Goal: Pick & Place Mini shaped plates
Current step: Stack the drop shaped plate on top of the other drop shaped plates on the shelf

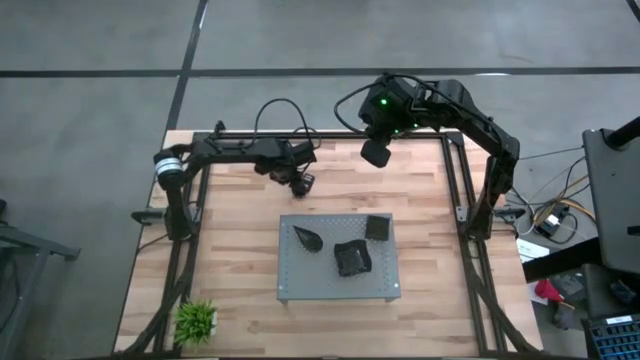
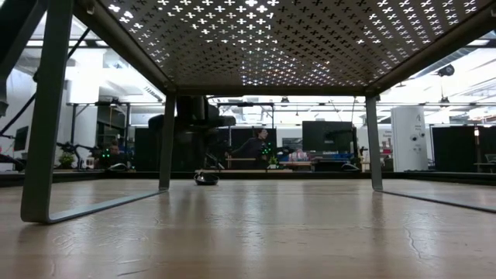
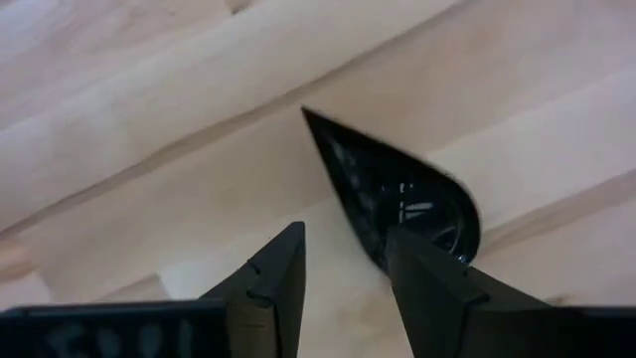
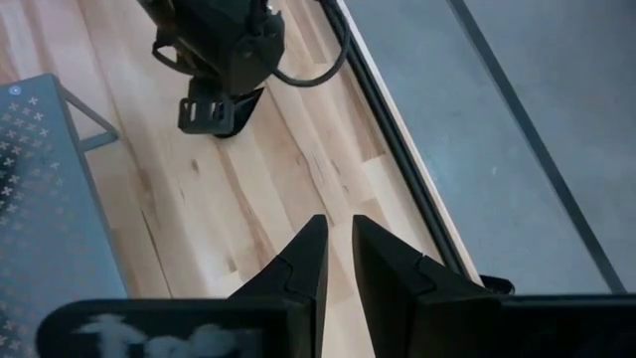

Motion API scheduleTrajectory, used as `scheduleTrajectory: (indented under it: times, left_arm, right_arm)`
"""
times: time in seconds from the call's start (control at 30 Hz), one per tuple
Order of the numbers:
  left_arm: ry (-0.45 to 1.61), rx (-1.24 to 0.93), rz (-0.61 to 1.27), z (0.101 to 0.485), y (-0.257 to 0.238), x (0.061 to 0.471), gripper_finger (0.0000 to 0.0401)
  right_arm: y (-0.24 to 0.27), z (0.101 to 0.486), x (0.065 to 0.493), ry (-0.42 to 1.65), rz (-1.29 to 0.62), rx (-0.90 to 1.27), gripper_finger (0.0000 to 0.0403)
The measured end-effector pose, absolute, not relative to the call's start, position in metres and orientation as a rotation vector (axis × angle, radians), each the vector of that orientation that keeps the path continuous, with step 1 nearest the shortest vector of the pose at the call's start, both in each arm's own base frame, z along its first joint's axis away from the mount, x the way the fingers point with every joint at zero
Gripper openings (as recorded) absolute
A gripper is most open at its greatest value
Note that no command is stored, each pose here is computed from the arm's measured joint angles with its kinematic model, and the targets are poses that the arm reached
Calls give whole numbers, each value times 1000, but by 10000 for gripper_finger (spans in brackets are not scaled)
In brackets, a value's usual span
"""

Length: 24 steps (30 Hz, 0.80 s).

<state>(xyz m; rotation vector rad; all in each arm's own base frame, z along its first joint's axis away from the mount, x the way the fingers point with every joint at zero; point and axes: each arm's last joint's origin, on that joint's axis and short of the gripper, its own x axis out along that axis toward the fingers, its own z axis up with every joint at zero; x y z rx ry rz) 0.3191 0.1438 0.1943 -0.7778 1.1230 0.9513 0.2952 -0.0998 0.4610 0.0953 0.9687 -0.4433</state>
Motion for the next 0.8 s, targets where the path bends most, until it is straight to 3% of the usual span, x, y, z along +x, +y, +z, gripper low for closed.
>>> scheduleTrajectory:
  times: [0.4, 0.8]
  left_arm:
    - [1040, -921, 977, 177, 159, 313, 135]
    - [1029, -915, 966, 173, 161, 316, 135]
  right_arm:
    - [-100, 461, 295, 968, -445, 98, 47]
    - [-100, 461, 295, 966, -449, 106, 50]
